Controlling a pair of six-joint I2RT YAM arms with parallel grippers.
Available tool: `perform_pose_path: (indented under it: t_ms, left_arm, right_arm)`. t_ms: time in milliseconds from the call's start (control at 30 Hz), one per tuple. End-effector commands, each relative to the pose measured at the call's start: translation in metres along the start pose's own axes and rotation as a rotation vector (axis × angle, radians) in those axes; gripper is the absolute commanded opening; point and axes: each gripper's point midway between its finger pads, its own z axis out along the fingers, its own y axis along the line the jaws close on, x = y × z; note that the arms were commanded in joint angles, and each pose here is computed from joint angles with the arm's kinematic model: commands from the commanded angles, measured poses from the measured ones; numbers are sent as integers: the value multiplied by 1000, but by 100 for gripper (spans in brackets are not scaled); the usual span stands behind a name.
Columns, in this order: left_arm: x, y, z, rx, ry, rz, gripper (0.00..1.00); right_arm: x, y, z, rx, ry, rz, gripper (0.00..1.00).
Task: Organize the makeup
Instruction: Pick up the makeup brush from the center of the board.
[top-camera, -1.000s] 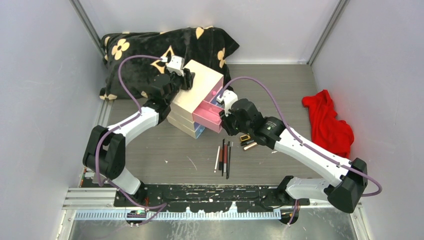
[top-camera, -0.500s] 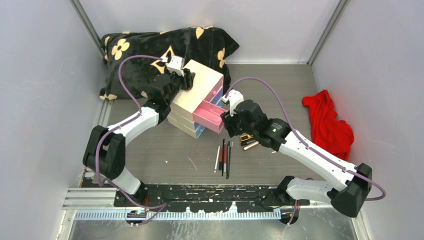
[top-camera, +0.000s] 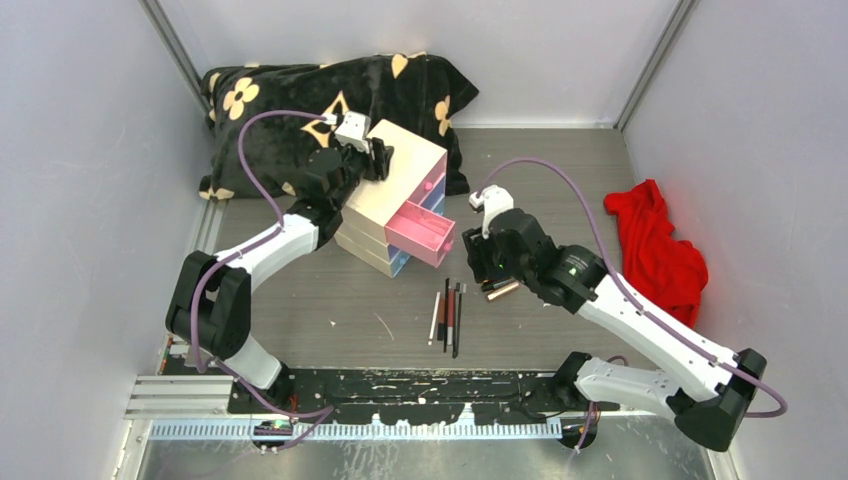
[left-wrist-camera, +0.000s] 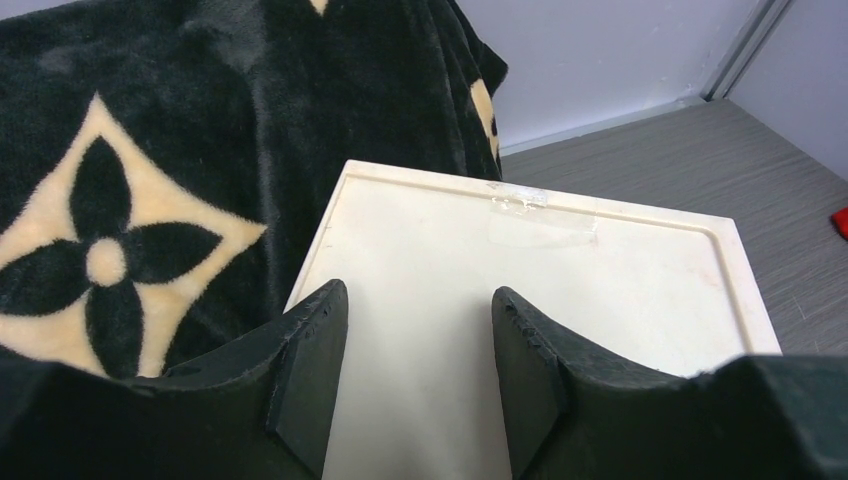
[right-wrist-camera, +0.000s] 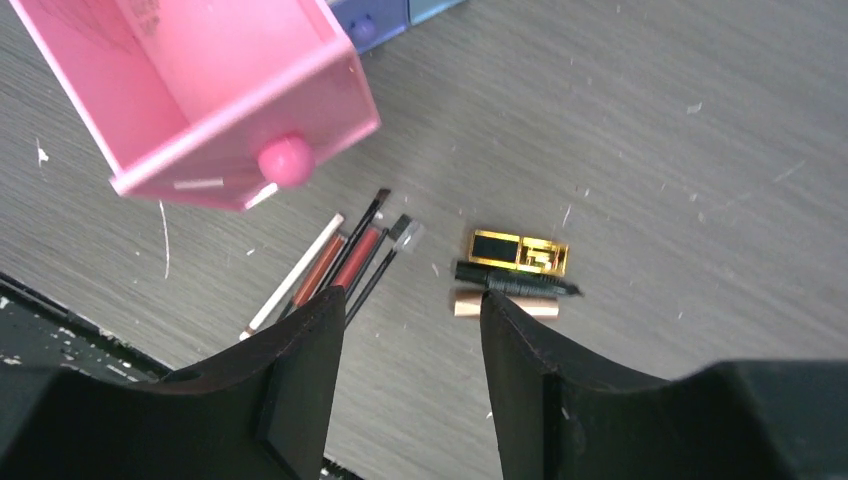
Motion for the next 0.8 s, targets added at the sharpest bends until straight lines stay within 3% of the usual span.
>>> perform_pose_path:
  t_ms: [0,300,633,767]
  left_arm:
    - [207,25,-79,-134,692,-69,56]
    - [204,23,-79,-127,682,-75,56]
    - [204,22,-80,-123,677,-81,56]
    - [203,22,-79,-122,674,-82,56]
  right_arm:
    - [24,-6,-15,24,12,167,57]
    - [98,9,5,-7,97,401,50]
    - [133,24,45,35,123,462,49]
    - [135,25,58,65,99,512,44]
